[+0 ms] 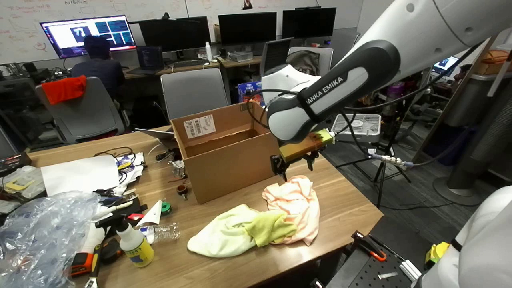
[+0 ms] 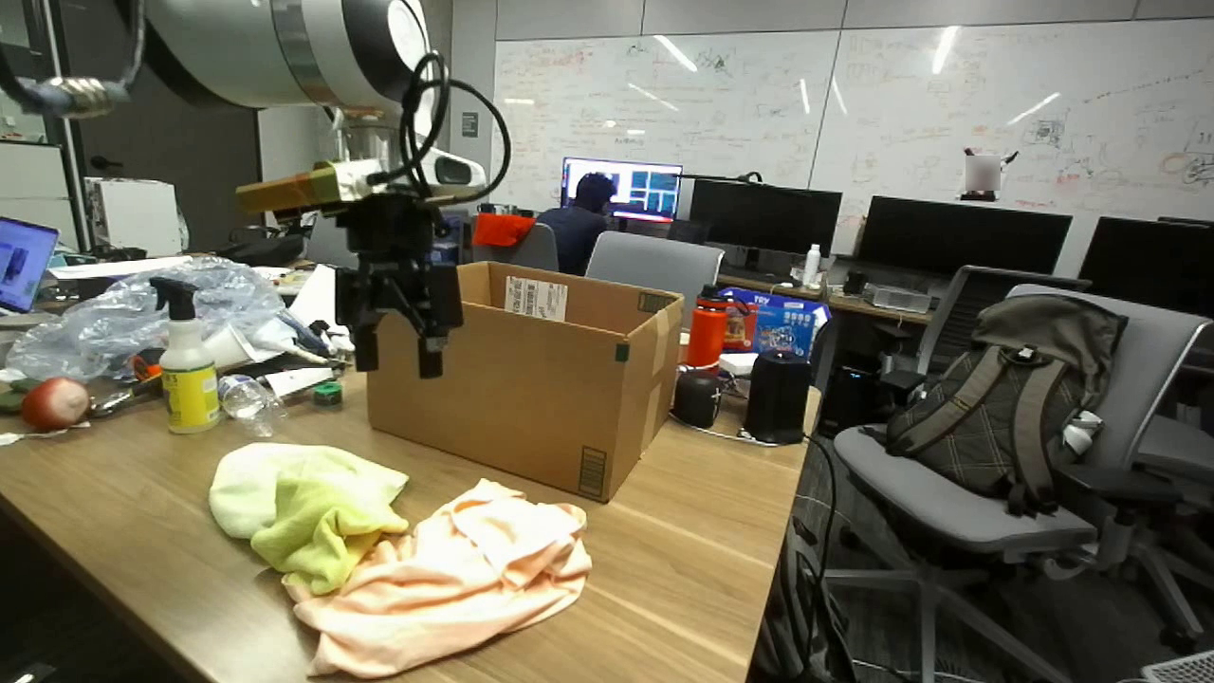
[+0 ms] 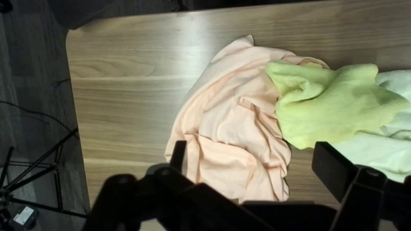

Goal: Put the shirts and towels in the box respectively one at a time

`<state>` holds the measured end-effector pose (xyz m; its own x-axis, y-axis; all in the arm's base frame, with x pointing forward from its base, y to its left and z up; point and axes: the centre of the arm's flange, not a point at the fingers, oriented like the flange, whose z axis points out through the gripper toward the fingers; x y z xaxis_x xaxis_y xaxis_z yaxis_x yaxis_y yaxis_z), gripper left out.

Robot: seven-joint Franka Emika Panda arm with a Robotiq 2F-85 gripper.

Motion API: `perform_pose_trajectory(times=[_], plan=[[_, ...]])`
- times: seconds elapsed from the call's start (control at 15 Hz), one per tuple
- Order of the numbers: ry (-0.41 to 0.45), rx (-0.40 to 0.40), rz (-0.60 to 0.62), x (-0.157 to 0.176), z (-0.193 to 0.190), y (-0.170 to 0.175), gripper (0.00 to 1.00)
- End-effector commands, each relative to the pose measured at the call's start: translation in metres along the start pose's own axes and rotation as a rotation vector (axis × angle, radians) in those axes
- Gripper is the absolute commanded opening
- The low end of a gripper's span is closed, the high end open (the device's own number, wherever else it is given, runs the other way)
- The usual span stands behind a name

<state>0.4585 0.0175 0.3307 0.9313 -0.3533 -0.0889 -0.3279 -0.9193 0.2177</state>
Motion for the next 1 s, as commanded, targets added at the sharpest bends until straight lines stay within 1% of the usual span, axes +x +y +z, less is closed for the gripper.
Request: perform_pose_trajectory(times=[0.0,0.27,0.6,0.93], plan=[[0.005,0.048,0.045,-0.017,0.029,0.019,1.0],[0.032,0.087,0.014,-0.017,0.049,0.012,1.0],[0.058,0.136,-0.018,-0.002,0.069,-0.001,1.0],[0.04,0.127,-0.027,0.016,0.103,0.002,1.0]])
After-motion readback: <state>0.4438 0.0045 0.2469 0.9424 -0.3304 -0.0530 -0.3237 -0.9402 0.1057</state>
